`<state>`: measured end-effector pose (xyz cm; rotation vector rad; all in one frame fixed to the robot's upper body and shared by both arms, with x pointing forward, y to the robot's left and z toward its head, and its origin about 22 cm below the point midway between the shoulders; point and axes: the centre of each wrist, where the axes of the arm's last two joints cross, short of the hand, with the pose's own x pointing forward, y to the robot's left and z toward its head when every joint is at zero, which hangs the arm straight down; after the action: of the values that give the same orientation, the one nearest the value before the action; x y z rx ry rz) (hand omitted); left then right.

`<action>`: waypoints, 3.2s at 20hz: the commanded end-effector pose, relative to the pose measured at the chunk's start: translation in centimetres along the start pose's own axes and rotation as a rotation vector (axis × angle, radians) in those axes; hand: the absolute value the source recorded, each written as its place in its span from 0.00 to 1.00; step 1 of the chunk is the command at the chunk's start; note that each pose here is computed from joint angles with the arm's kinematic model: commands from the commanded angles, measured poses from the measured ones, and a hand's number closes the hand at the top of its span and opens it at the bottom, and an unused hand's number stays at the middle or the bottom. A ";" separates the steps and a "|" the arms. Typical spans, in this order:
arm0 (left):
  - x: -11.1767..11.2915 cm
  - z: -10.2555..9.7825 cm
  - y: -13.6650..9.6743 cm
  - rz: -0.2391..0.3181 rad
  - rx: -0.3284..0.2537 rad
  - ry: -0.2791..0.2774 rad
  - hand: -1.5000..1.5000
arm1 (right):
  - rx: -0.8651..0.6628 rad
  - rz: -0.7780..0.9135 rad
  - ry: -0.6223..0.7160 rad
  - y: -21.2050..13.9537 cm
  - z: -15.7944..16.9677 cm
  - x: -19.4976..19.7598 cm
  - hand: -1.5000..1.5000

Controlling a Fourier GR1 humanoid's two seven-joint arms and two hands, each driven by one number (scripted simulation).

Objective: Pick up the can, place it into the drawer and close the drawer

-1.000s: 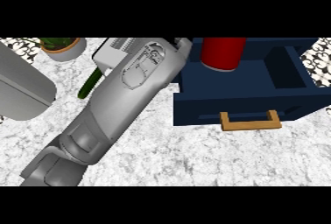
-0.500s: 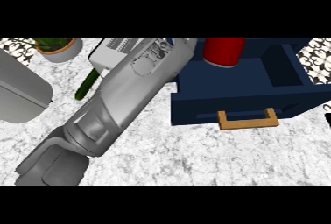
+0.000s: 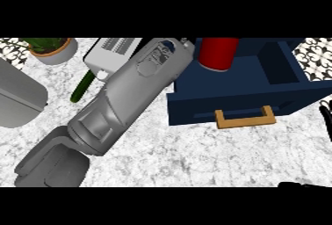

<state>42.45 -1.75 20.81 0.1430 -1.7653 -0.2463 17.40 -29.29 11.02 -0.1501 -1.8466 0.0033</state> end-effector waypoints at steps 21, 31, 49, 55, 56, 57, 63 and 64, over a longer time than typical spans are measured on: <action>-4.7 0.2 0.5 -0.125 0.150 0.005 0.00 | 0.051 0.013 -0.022 -0.1 -1.0 -0.3 0.00; -5.0 0.8 0.0 -0.090 0.185 0.014 0.00 | 0.056 0.114 -0.112 0.1 -0.5 1.9 0.00; -2.1 0.3 -0.4 0.054 0.193 -0.032 0.00 | 0.160 0.714 -0.270 1.6 -3.2 2.9 0.00; -1.2 0.9 -1.2 0.063 0.180 -0.013 0.00 | 0.196 0.900 -0.274 5.5 -5.9 1.0 0.00; -0.9 0.7 -1.1 0.048 0.170 -0.018 0.00 | 0.218 0.946 -0.242 4.8 -5.7 0.7 0.00; -1.9 1.1 -1.1 0.063 0.196 -0.003 0.00 | 0.239 0.966 -0.239 5.0 -4.8 0.1 0.00; -2.1 1.2 -0.4 0.073 0.178 0.006 0.00 | 0.237 1.123 -0.192 6.4 -5.2 -5.3 0.00; -0.7 0.6 0.0 0.053 0.195 -0.013 0.00 | 0.216 1.101 -0.174 8.4 -6.5 -6.1 0.00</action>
<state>41.97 -1.87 19.28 0.2183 -1.7943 -0.0421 24.38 -23.64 8.87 -0.9650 -1.7462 0.9663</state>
